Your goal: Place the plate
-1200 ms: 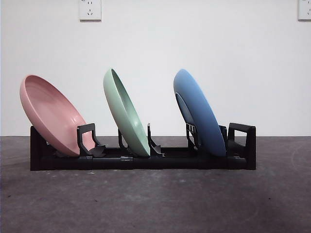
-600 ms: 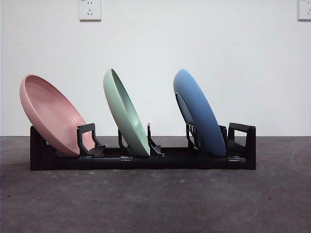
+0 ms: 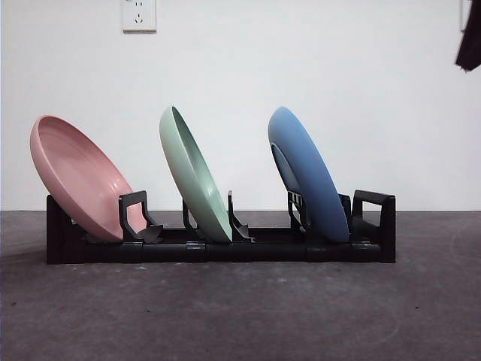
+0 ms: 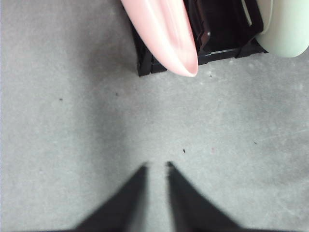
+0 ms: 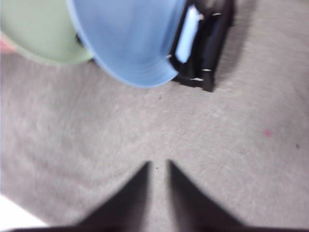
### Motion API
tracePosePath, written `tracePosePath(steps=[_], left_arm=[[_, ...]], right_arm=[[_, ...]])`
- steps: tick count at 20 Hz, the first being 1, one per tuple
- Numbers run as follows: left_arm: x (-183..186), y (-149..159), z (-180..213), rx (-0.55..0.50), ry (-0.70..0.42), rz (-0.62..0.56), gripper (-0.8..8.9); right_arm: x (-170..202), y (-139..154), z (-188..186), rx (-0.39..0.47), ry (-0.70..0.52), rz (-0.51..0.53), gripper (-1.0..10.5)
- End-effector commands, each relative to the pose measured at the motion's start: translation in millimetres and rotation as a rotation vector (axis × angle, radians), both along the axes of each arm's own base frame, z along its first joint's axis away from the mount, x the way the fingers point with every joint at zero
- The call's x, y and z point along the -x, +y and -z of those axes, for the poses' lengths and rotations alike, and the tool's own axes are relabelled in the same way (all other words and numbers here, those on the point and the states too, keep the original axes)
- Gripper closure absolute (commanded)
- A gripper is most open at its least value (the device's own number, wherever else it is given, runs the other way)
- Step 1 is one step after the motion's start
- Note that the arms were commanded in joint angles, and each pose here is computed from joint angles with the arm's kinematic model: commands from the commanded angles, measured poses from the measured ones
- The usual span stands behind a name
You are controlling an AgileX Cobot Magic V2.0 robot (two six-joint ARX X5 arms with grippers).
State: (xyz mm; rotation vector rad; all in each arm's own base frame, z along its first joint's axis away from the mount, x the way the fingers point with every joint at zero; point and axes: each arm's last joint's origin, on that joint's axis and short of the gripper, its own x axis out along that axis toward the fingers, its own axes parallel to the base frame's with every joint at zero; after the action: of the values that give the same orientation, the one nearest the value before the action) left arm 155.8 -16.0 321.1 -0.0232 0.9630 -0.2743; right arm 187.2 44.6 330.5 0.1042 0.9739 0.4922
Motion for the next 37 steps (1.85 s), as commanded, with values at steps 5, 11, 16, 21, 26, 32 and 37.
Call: tracePosePath(steps=[5,11,16,21,26,32,37], left_arm=[[-3,-1,-8,-0.005,-0.045,0.013,4.67],[-3,-1,-10,-0.003,-0.079,0.013,4.69],[-3,-1,-10,-0.003,-0.081,0.012,4.69],[-4,-1,-11,-0.002,-0.084,0.012,4.69],[-4,-1,-11,0.001,-0.09,0.008,4.69],[-4,-1,-11,0.001,-0.091,0.008,4.69],[-4,-1,-11,0.001,-0.091,0.008,4.69]], right_arm=[[-3,5,-6,-0.022,-0.022,0.003,5.5],[-27,20,-29,-0.192,0.047,0.07,5.6],[-83,43,-50,-0.301,0.104,-0.02,5.9],[-133,72,-41,-0.279,0.088,-0.078,6.1],[-166,96,-10,-0.251,0.112,-0.094,6.2],[-174,111,10,-0.226,0.151,-0.131,7.3],[-173,117,12,-0.221,0.15,-0.149,8.5]])
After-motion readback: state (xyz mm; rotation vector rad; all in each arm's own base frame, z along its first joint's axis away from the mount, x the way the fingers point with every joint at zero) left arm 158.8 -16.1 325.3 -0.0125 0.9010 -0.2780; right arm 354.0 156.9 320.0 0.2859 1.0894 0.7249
